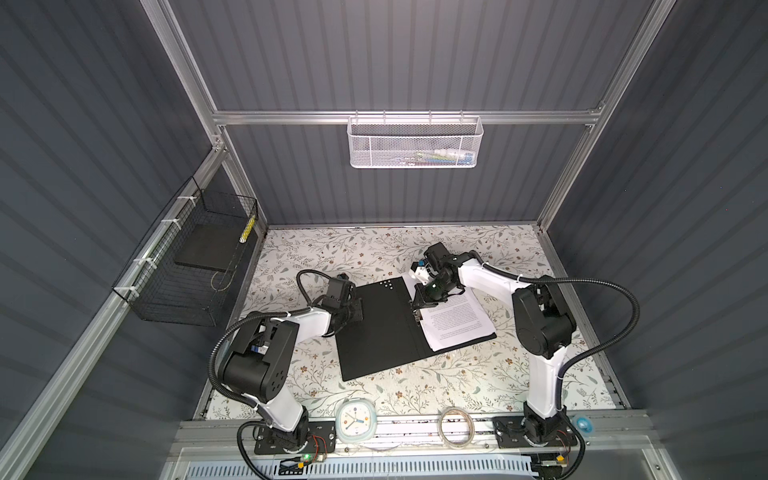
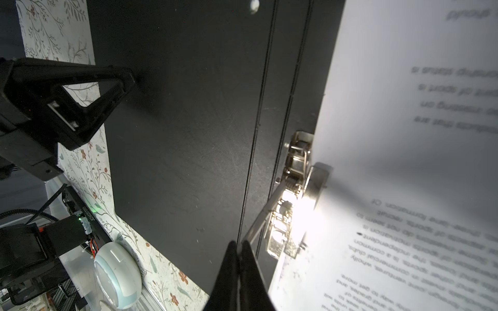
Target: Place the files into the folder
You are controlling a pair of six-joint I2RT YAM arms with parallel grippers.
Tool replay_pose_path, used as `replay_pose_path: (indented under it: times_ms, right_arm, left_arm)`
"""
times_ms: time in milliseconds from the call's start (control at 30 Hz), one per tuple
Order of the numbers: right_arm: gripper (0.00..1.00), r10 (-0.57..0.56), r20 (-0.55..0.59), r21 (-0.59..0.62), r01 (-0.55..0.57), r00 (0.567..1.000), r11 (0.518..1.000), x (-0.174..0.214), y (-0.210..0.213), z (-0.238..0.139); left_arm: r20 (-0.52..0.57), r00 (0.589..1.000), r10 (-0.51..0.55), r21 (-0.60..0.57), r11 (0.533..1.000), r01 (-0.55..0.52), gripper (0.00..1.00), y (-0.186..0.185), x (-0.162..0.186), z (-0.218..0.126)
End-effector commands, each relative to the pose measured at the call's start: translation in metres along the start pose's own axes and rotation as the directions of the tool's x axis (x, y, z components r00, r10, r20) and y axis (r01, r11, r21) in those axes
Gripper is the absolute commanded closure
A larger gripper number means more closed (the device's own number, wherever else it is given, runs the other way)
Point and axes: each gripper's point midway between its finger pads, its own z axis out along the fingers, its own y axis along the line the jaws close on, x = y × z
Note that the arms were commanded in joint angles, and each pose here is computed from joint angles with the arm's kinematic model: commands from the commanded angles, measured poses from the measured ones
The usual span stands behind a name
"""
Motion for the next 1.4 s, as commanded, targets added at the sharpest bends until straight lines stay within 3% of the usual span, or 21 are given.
replay_pose_path:
  times_ms: [0, 333, 1367]
  right_arm:
    - [0.96, -0.002, -0.041, 0.011, 0.002, 0.999, 1.000, 0.015, 0.002, -0.001]
    - [0.99, -0.013, -0.058, 0.028, 0.015, 0.998, 0.999, 0.021, 0.002, 0.002]
    - [1.00, -0.114, -0.197, 0.249, 0.162, 0.974, 0.955, 0.056, -0.024, 0.012]
  left_arm:
    - [-0.186, 0.981, -0.049, -0.148, 0.989, 0.021, 1.00, 0.037, 0.054, 0.008]
    - [-0.203, 0.978, -0.052, -0.155, 0.988, 0.021, 1.00, 0.038, 0.055, 0.013]
    - [-0.220, 0.974, -0.049, -0.158, 0.987, 0.014, 1.00, 0.038, 0.056, 0.017]
